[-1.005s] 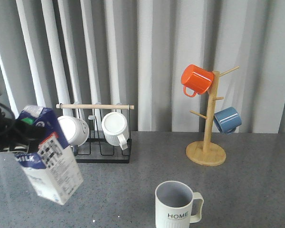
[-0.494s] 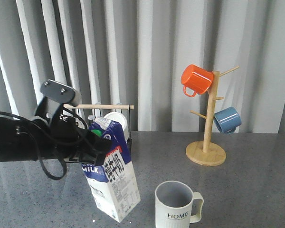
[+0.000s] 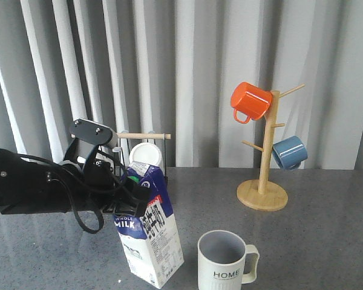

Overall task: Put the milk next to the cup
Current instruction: 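Lift the milk carton with the left gripper toward the HOME mug, then lower the milk carton beside the HOME mug with the left gripper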

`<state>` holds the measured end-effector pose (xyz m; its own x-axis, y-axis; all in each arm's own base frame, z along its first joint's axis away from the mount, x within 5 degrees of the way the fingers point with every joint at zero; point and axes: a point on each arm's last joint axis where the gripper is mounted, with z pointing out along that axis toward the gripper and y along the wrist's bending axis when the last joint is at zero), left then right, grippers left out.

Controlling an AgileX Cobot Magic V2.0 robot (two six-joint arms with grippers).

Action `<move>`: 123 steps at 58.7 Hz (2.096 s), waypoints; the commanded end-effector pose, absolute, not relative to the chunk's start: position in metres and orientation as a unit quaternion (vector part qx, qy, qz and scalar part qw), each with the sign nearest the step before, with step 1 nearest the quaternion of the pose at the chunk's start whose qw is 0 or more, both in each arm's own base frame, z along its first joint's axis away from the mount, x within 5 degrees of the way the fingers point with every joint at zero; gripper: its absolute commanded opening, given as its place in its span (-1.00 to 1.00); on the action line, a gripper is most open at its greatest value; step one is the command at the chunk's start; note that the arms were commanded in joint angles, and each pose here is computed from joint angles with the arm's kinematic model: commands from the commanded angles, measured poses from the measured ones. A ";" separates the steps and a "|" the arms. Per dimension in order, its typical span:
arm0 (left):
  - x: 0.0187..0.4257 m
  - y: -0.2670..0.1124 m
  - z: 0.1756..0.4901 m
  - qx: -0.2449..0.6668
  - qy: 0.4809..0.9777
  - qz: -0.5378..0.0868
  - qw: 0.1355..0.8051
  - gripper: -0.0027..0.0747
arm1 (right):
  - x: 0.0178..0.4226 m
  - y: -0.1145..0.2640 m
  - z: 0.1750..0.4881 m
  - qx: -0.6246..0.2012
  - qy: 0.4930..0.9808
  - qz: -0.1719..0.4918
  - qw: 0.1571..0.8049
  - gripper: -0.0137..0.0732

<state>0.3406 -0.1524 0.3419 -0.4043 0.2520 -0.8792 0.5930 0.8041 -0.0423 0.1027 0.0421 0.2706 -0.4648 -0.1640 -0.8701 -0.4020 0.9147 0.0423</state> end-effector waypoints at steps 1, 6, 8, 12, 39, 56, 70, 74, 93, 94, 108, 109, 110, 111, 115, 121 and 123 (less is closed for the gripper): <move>0.337 -0.152 0.369 0.232 0.794 -0.187 0.530 -0.94 | 0.107 0.041 0.285 -0.155 0.827 0.121 0.527 -0.63; 0.336 -0.154 0.369 0.234 0.794 -0.188 0.529 -0.93 | 0.106 0.041 0.285 -0.156 0.827 0.120 0.527 -0.63; 0.336 -0.155 0.369 0.235 0.794 -0.190 0.528 -0.93 | 0.106 0.041 0.285 -0.156 0.827 0.120 0.527 -0.63; 0.336 -0.156 0.369 0.236 0.794 -0.190 0.527 -0.92 | 0.106 0.041 0.285 -0.156 0.827 0.119 0.527 -0.63; 0.333 -0.159 0.367 0.241 0.796 -0.198 0.519 -0.60 | 0.106 0.041 0.284 -0.156 0.827 0.119 0.526 -0.63; 0.333 -0.160 0.366 0.244 0.798 -0.200 0.514 -0.33 | 0.106 0.041 0.284 -0.156 0.827 0.119 0.526 -0.63; 0.334 -0.162 0.360 0.250 0.805 -0.204 0.499 -0.30 | 0.106 0.041 0.284 -0.157 0.828 0.120 0.525 -0.63; 0.335 -0.163 0.355 0.253 0.810 -0.208 0.487 -0.30 | 0.106 0.041 0.284 -0.156 0.829 0.120 0.523 -0.63; 0.338 -0.165 0.349 0.254 0.815 -0.212 0.475 0.01 | 0.106 0.041 0.284 -0.157 0.829 0.120 0.523 -0.63; 0.338 -0.165 0.349 0.254 0.815 -0.212 0.475 0.03 | 0.106 0.041 0.284 -0.157 0.829 0.120 0.523 -0.63; 0.337 -0.165 0.349 0.257 0.816 -0.213 0.472 0.31 | 0.106 0.041 0.284 -0.156 0.828 0.119 0.525 -0.63; 0.337 -0.165 0.349 0.257 0.816 -0.213 0.472 0.33 | 0.106 0.041 0.284 -0.156 0.828 0.119 0.525 -0.63; 0.337 -0.165 0.349 0.257 0.816 -0.213 0.472 0.34 | 0.106 0.041 0.284 -0.156 0.828 0.119 0.525 -0.63; 0.337 -0.165 0.349 0.257 0.816 -0.213 0.472 0.34 | 0.106 0.041 0.284 -0.156 0.828 0.119 0.525 -0.63; 0.337 -0.165 0.349 0.257 0.816 -0.214 0.471 0.36 | 0.106 0.041 0.284 -0.157 0.828 0.119 0.525 -0.63; 0.336 -0.166 0.348 0.260 0.817 -0.216 0.467 0.36 | 0.106 0.041 0.284 -0.156 0.827 0.119 0.526 -0.63; 0.336 -0.166 0.348 0.260 0.817 -0.216 0.467 0.36 | 0.106 0.041 0.284 -0.156 0.827 0.119 0.526 -0.63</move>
<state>0.3416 -0.1659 0.3216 -0.4847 0.2843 -0.8272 0.6350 0.7648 -0.1092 0.1024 0.0420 0.2699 -0.4721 -0.1647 -0.8660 -0.4009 0.9150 0.0446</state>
